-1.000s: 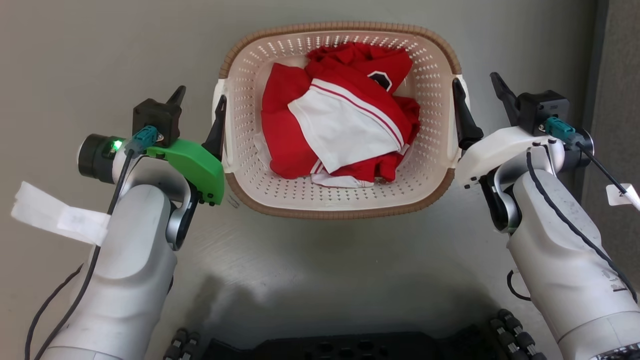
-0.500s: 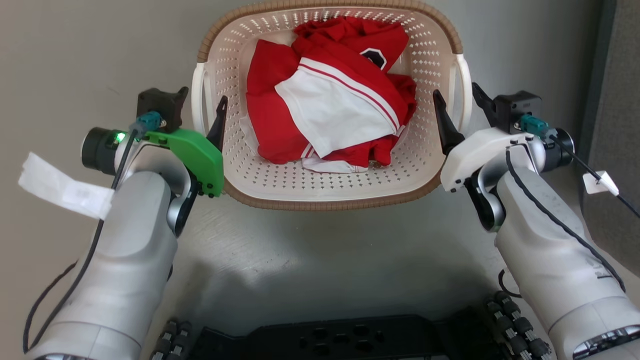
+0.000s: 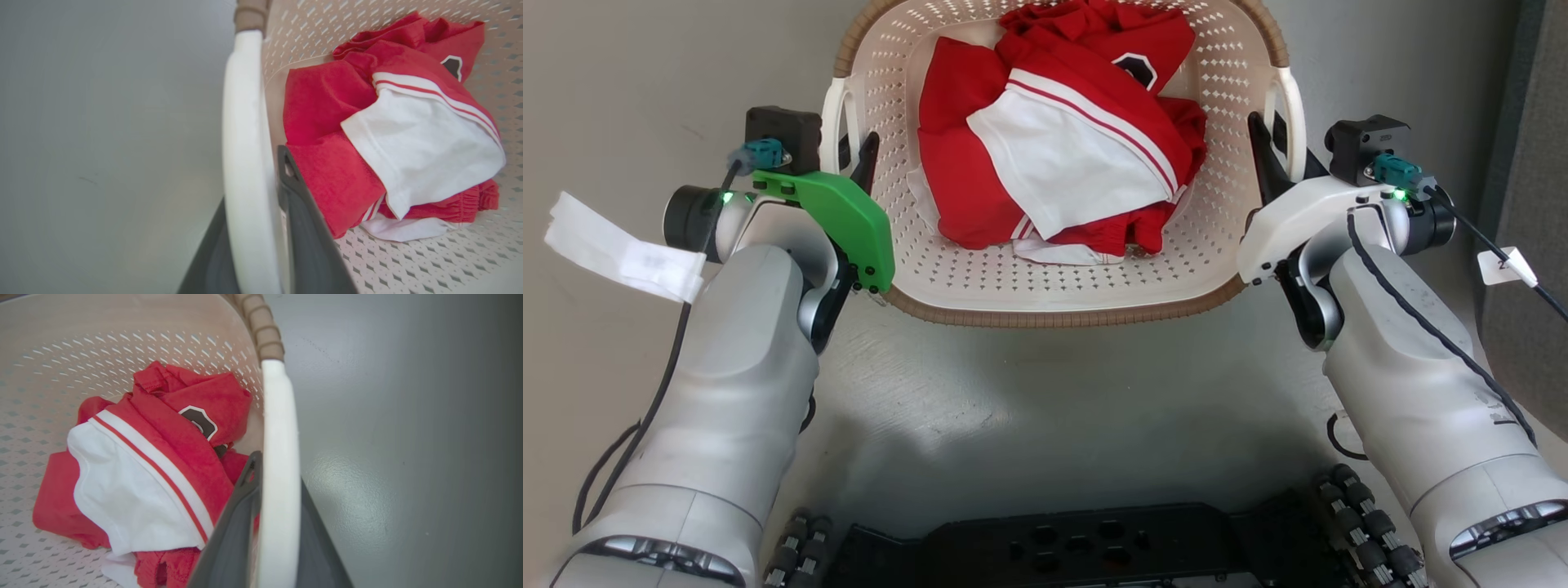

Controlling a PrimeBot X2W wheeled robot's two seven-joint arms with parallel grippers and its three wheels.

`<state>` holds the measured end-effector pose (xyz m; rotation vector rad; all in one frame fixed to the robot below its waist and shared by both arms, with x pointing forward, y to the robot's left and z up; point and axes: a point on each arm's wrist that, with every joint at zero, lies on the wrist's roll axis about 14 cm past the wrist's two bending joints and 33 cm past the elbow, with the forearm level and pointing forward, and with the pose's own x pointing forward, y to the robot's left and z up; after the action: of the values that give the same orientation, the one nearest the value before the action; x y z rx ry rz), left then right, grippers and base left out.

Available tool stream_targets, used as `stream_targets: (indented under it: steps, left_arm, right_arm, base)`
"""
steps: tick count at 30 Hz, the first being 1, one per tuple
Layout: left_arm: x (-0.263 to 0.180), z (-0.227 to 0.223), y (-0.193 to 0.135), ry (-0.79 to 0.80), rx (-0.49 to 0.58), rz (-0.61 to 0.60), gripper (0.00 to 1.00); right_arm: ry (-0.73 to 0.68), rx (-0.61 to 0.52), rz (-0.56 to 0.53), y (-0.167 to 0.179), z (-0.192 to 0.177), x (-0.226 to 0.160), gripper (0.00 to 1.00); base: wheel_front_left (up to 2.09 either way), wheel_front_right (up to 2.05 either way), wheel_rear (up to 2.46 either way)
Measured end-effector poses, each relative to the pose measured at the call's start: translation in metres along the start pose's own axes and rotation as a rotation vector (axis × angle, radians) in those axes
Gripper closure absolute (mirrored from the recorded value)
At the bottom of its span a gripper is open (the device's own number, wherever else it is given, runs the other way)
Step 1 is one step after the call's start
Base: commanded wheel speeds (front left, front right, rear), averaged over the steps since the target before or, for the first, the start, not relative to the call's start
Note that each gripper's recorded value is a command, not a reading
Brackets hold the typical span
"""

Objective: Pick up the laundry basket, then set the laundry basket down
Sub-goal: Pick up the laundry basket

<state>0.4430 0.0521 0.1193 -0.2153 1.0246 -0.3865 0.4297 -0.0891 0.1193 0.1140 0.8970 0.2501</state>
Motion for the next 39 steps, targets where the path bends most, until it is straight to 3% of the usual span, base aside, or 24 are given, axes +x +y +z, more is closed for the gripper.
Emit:
stream_targets:
  steps: [16, 32, 39]
  left_arm:
    - [-0.004, -0.006, 0.000, 0.045, -0.025, 0.017, 1.00]
    - [-0.047, -0.028, -0.021, 0.142, -0.056, 0.011, 1.00]
    - [-0.064, -0.019, -0.034, 0.128, -0.063, -0.004, 1.00]
  right_arm:
    - [0.023, -0.021, 0.020, 0.003, 0.000, 0.001, 1.00]
    - [0.175, -0.047, 0.032, 0.011, -0.022, -0.038, 1.00]
    - [0.181, -0.043, 0.015, 0.009, -0.011, -0.057, 1.00]
  base:
    - [0.00, 0.00, 0.00]
    - [0.00, 0.00, 0.00]
    - [0.00, 0.00, 0.00]
